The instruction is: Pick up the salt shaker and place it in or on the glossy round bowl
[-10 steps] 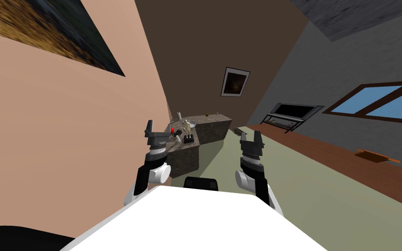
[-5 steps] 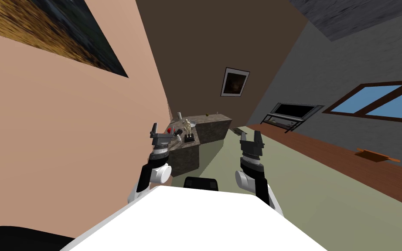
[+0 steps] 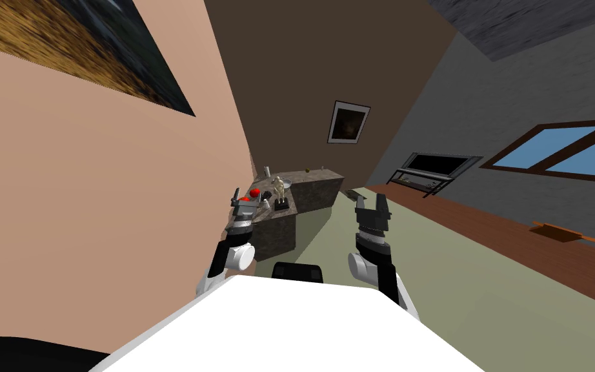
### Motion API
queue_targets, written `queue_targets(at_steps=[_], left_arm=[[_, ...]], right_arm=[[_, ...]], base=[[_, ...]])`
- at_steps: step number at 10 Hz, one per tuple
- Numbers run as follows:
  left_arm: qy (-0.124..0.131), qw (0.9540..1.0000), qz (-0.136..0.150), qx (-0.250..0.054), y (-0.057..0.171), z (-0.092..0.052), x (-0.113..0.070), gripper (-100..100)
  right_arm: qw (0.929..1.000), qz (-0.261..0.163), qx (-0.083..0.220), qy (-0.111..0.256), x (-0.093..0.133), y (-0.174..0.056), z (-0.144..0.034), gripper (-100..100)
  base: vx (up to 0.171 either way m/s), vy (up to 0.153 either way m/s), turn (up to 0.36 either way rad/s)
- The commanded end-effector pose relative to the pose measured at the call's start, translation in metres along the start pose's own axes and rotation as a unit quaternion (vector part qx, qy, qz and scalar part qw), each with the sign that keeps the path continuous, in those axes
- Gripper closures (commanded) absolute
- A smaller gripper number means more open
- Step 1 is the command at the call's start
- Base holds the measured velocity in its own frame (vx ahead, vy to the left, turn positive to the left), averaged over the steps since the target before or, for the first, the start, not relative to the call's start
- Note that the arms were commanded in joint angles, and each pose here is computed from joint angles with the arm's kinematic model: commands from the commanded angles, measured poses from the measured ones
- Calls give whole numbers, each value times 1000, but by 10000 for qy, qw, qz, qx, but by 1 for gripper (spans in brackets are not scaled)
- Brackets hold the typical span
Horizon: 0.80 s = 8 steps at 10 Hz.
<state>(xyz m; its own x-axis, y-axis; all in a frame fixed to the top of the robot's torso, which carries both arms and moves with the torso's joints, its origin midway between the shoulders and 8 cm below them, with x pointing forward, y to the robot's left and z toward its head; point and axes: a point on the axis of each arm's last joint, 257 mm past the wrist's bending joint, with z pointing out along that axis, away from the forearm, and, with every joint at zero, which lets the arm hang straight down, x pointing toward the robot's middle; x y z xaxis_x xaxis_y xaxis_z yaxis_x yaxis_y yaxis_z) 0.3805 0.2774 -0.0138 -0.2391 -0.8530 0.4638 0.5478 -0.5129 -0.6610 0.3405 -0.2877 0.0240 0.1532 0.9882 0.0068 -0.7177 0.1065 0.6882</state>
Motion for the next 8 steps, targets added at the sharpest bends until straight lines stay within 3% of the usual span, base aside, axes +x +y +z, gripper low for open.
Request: queue_targets(at_steps=[1, 3, 5, 6, 8], left_arm=[[-179, 9990, -360, -206, 18, -3, -17, -100], [-420, 9949, -811, -438, 40, -9, -36, -100], [-686, 9873, -1276, -654, 62, -16, -54, -100], [-688, 9873, -1276, -656, 63, -16, -54, -100], [-969, 9762, -1741, -855, 86, -25, -71, -100]], right_arm=[[10000, 0, 0, 0, 0, 0, 0, 0], [10000, 0, 0, 0, 0, 0, 0, 0], [10000, 0, 0, 0, 0, 0, 0, 0], [10000, 0, 0, 0, 0, 0, 0, 0], [10000, 0, 0, 0, 0, 0, 0, 0]], base=[[4, 23, 17], [10, 20, 19], [17, 15, 13], [18, 7, 5], [24, 1, 5]])
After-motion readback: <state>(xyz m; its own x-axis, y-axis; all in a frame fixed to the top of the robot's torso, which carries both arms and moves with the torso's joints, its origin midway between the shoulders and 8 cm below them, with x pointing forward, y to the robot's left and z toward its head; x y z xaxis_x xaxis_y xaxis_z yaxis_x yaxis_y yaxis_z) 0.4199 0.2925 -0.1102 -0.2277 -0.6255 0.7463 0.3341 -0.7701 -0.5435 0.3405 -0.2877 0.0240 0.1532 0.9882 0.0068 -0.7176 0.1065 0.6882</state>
